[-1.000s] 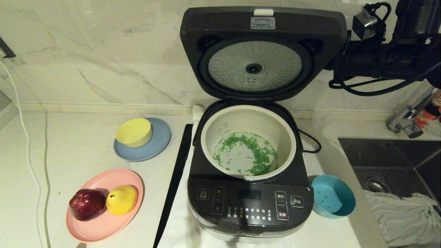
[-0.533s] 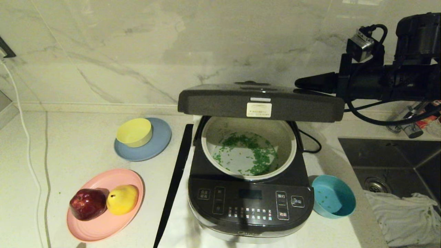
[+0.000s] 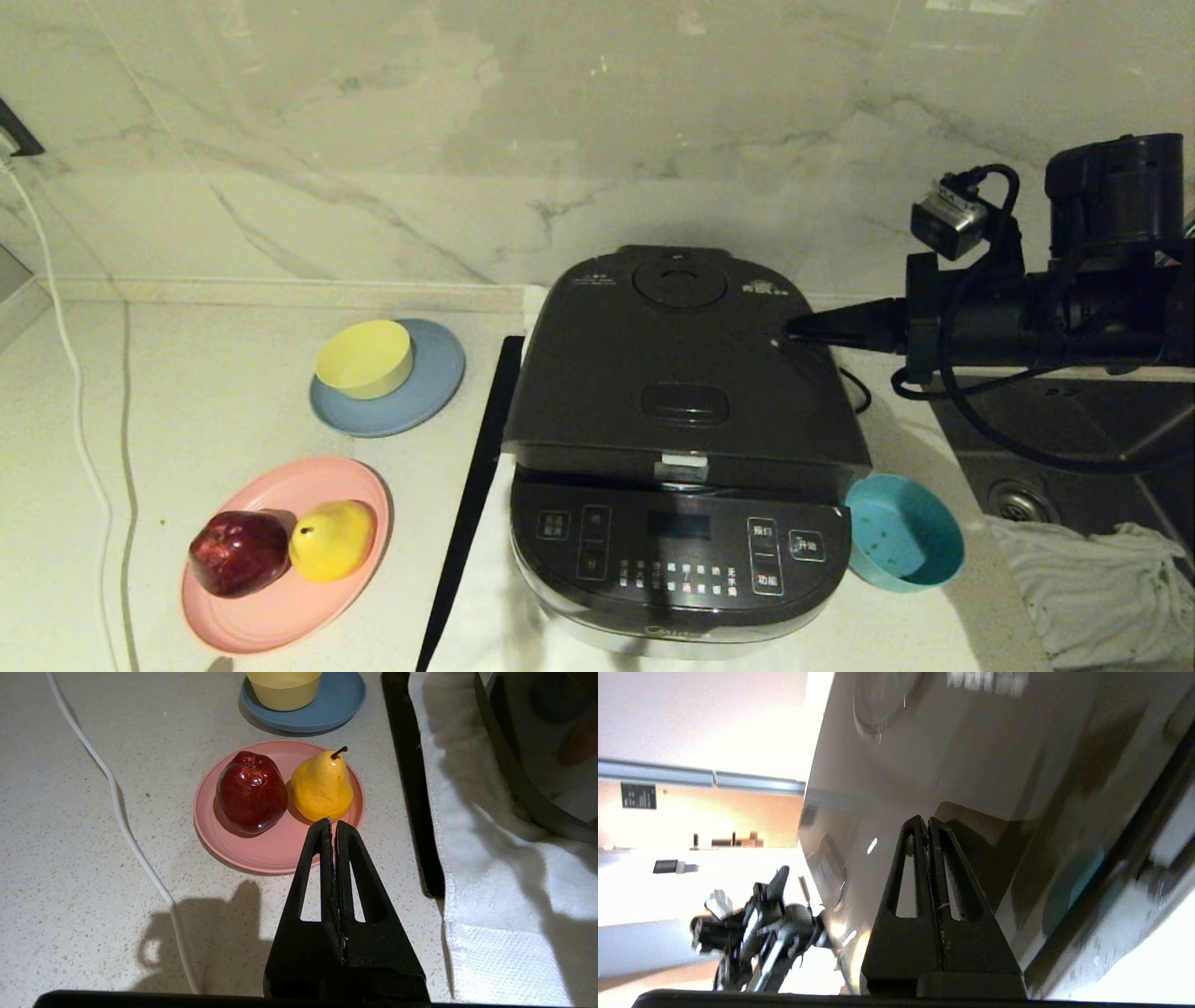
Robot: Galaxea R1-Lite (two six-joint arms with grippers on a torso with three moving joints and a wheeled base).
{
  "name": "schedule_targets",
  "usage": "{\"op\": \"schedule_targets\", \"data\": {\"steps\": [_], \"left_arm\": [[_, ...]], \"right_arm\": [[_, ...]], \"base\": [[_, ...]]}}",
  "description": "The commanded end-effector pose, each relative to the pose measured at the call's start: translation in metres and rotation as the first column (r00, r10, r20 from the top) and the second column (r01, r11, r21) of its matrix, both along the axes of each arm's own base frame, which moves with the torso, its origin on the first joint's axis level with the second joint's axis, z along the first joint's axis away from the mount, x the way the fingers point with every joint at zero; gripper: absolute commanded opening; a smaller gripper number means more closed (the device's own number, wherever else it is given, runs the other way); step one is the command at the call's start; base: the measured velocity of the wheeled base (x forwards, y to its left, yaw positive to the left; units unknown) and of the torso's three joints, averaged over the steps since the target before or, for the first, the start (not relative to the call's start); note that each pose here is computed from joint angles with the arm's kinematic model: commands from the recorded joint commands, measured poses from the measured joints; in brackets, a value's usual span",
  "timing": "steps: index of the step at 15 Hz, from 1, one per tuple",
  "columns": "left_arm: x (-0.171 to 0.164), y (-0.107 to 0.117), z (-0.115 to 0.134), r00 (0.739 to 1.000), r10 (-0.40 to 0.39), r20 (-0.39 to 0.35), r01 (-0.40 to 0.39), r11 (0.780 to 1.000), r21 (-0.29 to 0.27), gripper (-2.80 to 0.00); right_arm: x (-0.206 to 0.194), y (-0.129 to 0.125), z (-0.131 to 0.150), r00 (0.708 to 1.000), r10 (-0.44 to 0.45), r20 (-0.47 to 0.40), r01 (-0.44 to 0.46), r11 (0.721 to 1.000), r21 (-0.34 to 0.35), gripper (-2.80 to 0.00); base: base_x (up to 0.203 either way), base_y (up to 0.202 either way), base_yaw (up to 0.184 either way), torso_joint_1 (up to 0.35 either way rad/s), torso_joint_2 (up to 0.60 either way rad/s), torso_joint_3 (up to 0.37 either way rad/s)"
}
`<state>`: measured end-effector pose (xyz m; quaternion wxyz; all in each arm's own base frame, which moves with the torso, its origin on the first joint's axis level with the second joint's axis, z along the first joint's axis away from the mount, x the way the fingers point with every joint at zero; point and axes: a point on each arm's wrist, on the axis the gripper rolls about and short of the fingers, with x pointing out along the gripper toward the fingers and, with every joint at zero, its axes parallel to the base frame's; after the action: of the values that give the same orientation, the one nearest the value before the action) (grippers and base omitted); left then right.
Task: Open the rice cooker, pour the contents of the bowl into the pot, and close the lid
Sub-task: Close the rice cooker
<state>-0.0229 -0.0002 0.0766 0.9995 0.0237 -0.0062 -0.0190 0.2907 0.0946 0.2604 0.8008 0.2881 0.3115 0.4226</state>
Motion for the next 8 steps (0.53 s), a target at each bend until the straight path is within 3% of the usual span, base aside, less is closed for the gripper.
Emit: {"op": "schedule_targets", "data": {"steps": [1, 8], "left_arm": [[0.001, 0.0, -0.002, 1.0, -0.002, -0.007, 0.002, 1.0, 0.0, -2.8], [0.001, 0.0, -0.002, 1.0, -0.003, -0.007, 0.003, 1.0, 0.0, -2.8]], "right_arm": [[-0.007, 0.004, -0.015, 0.999, 0.021, -0.05, -0.022, 1.0, -0.015, -2.8], [-0.009, 0.014, -0.044, 0.99, 0.054, -0.13, -0.061, 0.997, -0.052, -2.8]], "base": [[0.0, 0.0, 0.0, 0.0, 0.0, 0.0], [0.0, 0.0, 0.0, 0.0, 0.0, 0.0]]}}
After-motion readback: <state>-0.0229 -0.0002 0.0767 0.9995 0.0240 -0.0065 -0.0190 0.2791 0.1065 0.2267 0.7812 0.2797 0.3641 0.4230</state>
